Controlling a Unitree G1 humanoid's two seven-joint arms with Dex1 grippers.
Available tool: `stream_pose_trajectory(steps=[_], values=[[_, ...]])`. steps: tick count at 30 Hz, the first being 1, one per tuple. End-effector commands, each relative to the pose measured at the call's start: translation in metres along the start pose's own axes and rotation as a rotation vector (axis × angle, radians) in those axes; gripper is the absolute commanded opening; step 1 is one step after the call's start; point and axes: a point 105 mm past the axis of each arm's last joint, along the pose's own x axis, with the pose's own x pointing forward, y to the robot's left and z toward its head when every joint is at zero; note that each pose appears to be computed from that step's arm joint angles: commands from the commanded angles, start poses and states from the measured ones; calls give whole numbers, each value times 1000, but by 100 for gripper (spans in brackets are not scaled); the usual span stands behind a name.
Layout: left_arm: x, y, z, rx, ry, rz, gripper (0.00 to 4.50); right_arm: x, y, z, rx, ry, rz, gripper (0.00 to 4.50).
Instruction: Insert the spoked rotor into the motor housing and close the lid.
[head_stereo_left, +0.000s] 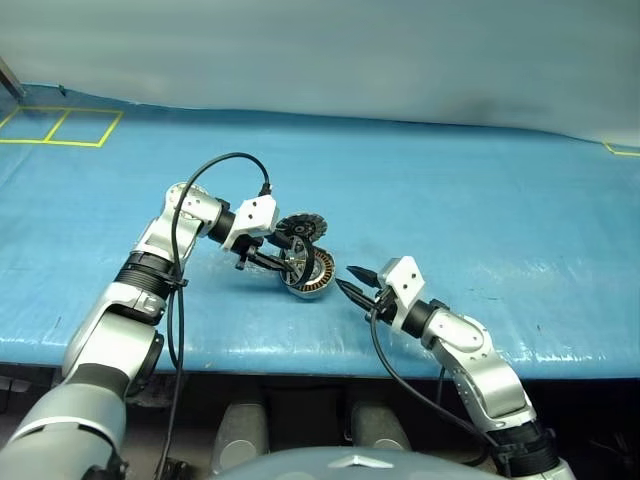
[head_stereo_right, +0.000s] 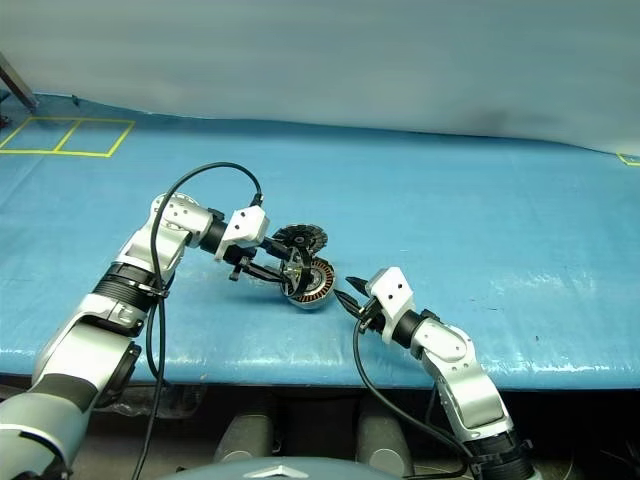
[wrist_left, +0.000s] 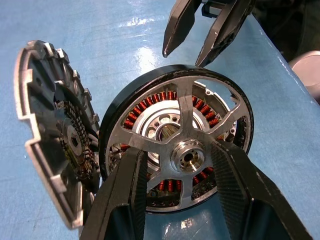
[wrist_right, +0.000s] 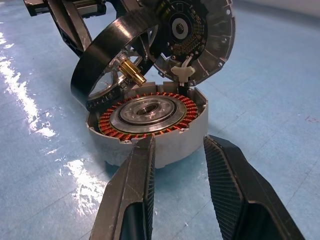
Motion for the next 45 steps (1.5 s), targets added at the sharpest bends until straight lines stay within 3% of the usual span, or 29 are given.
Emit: stream_pose_trajectory(steps=[1,9,14,45], values=[[-1,5,8,41,10,3,165,-2,-4,8,-18,-36,-16,161],[-2,8,8,63,46,-1,165,-2,-5,8,-27,-38,-23,161],[-2,12,6,80,63,32,324,-2,-6,8,-35,-36,-26,161],[-23,3,11,-68,-118,112,324,-4,-8,10,-81,-9,-28,161]])
